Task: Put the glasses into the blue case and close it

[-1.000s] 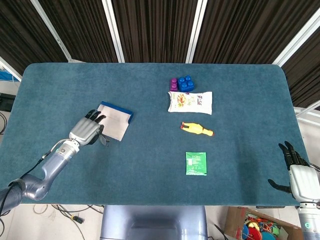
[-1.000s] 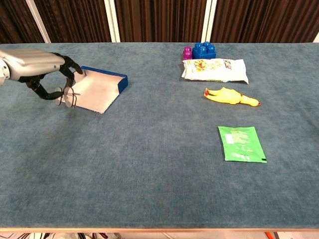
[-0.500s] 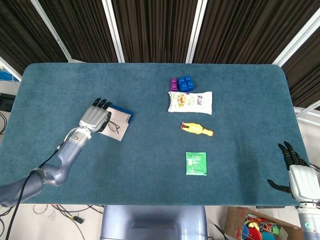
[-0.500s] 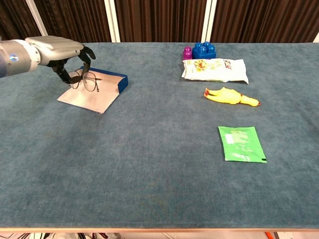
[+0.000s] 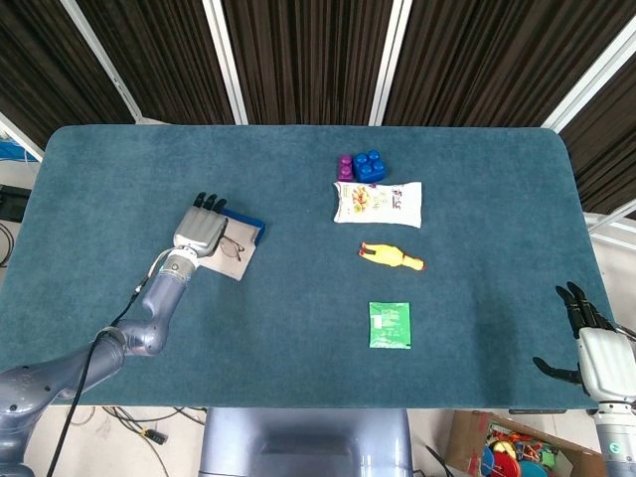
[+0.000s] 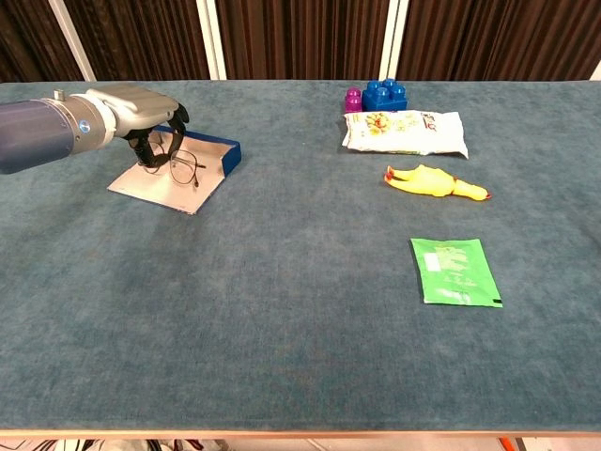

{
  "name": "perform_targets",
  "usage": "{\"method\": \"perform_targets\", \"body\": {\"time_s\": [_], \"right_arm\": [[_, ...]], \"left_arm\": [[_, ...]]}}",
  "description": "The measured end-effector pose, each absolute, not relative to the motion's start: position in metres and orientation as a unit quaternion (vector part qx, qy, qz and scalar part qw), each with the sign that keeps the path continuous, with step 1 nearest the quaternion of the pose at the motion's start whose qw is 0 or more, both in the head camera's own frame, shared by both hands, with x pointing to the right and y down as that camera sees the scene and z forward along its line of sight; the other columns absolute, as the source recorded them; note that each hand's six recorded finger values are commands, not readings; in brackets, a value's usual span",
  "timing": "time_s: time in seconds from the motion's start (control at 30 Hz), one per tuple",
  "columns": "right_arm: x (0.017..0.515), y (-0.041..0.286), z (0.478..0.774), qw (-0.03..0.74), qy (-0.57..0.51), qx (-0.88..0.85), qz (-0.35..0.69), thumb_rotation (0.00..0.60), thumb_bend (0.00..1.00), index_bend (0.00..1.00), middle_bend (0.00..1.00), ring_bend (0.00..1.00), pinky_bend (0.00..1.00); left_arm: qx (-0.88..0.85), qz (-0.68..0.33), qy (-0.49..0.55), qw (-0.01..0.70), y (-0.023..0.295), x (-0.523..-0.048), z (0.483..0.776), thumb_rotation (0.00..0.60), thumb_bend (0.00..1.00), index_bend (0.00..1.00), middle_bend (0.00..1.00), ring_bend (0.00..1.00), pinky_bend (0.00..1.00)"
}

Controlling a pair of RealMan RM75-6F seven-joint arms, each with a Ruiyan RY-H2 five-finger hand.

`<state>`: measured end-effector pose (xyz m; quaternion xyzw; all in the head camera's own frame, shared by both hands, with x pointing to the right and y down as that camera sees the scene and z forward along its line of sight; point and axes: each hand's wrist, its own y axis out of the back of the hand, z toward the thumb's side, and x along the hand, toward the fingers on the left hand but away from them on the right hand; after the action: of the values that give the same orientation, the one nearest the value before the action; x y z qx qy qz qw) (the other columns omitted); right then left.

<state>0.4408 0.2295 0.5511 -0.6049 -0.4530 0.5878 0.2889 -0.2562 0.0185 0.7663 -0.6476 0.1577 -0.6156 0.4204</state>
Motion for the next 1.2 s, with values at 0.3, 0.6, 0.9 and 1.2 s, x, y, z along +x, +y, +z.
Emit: {"method": "perform_targets", "body": {"time_s": [0.3,0.6,0.9,1.2], "right_arm": [[0.442,0.228,0.552,0.283,-0.455,-0.604,0.59,0.6,0.12,0.05,0.01,0.16,0.29],[0.442,0.227,0.553,0.283,-0.454,-0.603,0.592,0.6,0.12,0.05,0.01,0.16,0.29],[0.442,0.228,0.553,0.285,-0.453,-0.604,0.591,0.6,0.12,0.05,0.01,0.16,0.29],[0.442,0.228,0.553,0.283,-0.455,-0.602,0.593,0.6,0.12,0.05,0.01,0.16,0.29]], "left_arm": [[-0.634,-0.631,0.163,0.416,0.014,-0.254,0.778,0.6,0.46,0.58,0.09,0.0,0.0],[-0.639,-0.626,0.168,0.414,0.011,-0.241,0.782,0.6,0.46,0.58,0.09,0.0,0.0],[-0.638,-0.626,0.187,0.408,0.007,-0.235,0.779,0.6,0.46,0.58,0.08,0.0,0.0],[-0.641,-0.63,0.19,0.395,0.008,-0.234,0.779,0.6,0.43,0.49,0.09,0.0,0.0]]}}
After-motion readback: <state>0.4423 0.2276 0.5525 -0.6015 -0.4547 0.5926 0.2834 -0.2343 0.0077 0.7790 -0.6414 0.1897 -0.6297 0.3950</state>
